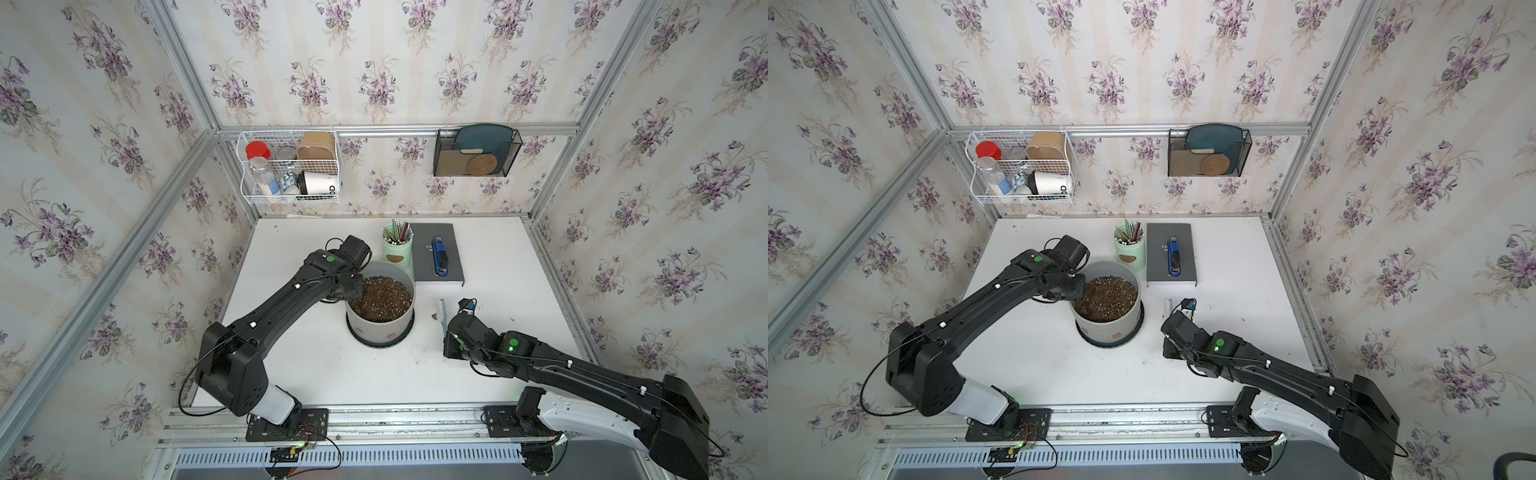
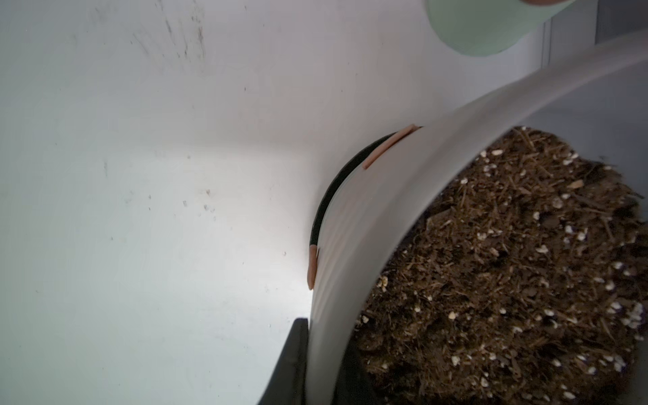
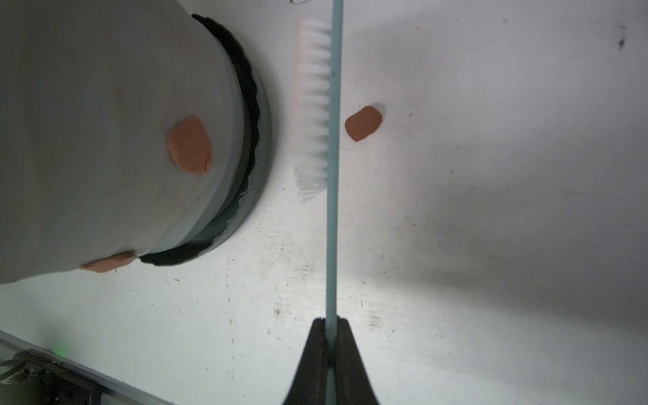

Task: Scrub the dried mud off the ceramic pot
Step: Rotate the pot on the tray.

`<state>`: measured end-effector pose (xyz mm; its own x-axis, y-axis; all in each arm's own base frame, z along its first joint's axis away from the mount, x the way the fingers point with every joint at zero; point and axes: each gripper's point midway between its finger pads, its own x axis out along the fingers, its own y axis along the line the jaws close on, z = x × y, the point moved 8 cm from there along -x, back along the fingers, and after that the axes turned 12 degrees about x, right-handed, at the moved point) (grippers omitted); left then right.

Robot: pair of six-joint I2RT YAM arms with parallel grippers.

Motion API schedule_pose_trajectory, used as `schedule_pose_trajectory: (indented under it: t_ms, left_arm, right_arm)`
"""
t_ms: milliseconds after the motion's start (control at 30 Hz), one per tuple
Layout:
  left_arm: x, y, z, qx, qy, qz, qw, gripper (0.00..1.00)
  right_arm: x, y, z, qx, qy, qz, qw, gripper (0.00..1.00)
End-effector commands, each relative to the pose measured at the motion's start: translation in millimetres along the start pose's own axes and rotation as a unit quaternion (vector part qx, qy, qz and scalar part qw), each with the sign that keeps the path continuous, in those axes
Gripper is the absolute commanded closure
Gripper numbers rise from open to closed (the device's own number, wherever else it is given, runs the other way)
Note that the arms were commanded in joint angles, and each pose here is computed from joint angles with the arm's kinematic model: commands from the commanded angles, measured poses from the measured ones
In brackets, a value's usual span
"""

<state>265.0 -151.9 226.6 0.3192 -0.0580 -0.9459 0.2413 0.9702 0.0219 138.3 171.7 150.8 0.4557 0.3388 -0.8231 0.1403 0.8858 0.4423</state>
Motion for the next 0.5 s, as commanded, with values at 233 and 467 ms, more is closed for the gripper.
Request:
schedule_pose_trajectory:
  t_ms: [233, 467]
  left_arm:
    - [0, -8, 33, -0.004, -0.058, -0.028, 0.998, 0.49]
    - [14, -8, 46, 0.014, -0.048, -0.014, 0.999, 0.50]
  right_arm:
    - [12, 17, -8, -0.002, 0.032, 0.052, 0.998, 1.00]
    - [20, 14, -9, 0.004, 0.034, 0.031, 0.999, 1.00]
